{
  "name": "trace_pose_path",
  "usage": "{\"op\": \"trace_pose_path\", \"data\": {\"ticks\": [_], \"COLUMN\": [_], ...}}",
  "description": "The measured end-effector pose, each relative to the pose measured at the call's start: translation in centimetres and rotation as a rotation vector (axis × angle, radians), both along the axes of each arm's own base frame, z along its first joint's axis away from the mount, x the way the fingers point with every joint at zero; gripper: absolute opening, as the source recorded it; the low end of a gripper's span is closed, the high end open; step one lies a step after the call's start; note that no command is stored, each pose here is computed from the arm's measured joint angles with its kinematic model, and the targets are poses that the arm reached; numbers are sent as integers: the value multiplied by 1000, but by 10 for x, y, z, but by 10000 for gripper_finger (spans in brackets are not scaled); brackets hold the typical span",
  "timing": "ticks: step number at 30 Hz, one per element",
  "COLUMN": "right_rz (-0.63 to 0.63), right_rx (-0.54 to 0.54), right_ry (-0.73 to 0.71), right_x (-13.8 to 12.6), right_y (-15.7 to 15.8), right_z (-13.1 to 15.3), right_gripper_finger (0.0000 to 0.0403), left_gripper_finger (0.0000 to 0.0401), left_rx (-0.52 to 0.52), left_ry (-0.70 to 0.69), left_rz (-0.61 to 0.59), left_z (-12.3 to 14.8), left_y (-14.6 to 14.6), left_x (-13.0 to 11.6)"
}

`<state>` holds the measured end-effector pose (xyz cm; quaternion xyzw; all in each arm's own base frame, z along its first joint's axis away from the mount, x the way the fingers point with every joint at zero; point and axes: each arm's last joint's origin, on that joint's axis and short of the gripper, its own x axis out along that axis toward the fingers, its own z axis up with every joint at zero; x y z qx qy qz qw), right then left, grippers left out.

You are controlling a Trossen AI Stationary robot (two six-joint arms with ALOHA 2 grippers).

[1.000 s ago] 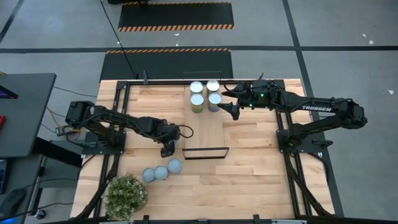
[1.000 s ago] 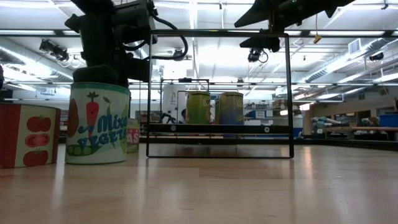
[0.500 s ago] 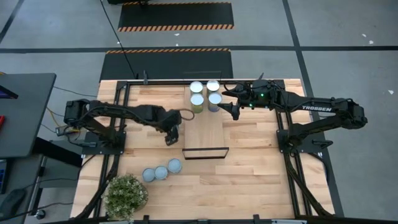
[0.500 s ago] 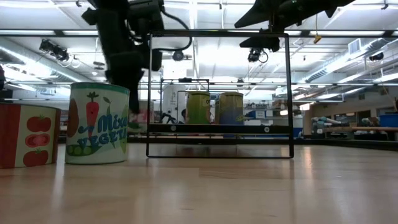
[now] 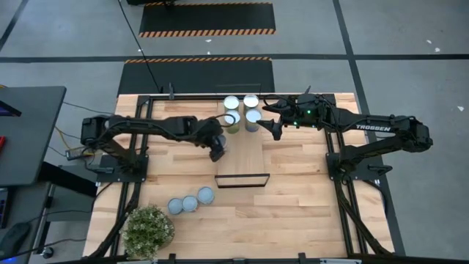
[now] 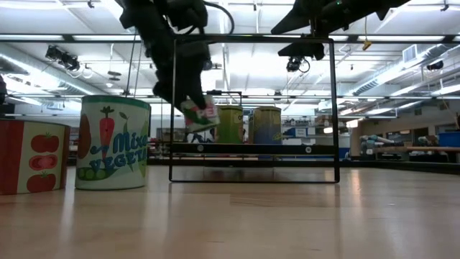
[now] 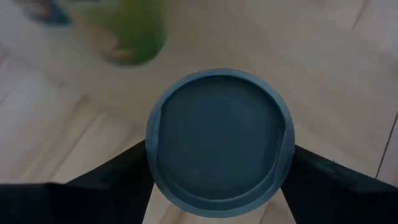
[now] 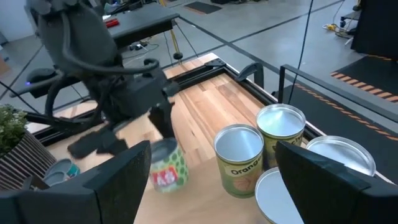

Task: Pick and place cans onto a shelf
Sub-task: Put the canned green peas on the shelf

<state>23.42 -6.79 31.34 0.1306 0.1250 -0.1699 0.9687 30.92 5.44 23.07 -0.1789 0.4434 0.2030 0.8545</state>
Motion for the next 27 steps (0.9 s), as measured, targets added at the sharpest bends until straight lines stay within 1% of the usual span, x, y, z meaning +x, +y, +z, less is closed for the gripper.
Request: {"op": "trace_pose_path", "data": {"ticks": [3,7,14,22,24,27], "right_rz": [-2,-2,-2,-2,-2,-2], "right_rx": [-1,-1,-1,-2,-2,-2], "right_ry": [-1,-1,-3,-7,-7,-7], "right_x": [0,0,0,0,0,0], "right_y": [0,0,0,0,0,0], "right_z": [0,0,0,1,1,1], "right_gripper_finger": [350,350,350,350,350,350], "left_gripper_finger": [300,300,316,321,337,378], "left_rx": [-6,-29,-30,-15,-16,-25], "left_ry": [-43,-65,-57,-88,-85,-88], "left_rz": [-8,-30,-41,-54,-53,-37], "left_z": [-5,-10,-19,-18,-18,-18], "left_y": [-1,-1,0,0,0,2], "left_x": [10,16,22,24,24,24]}}
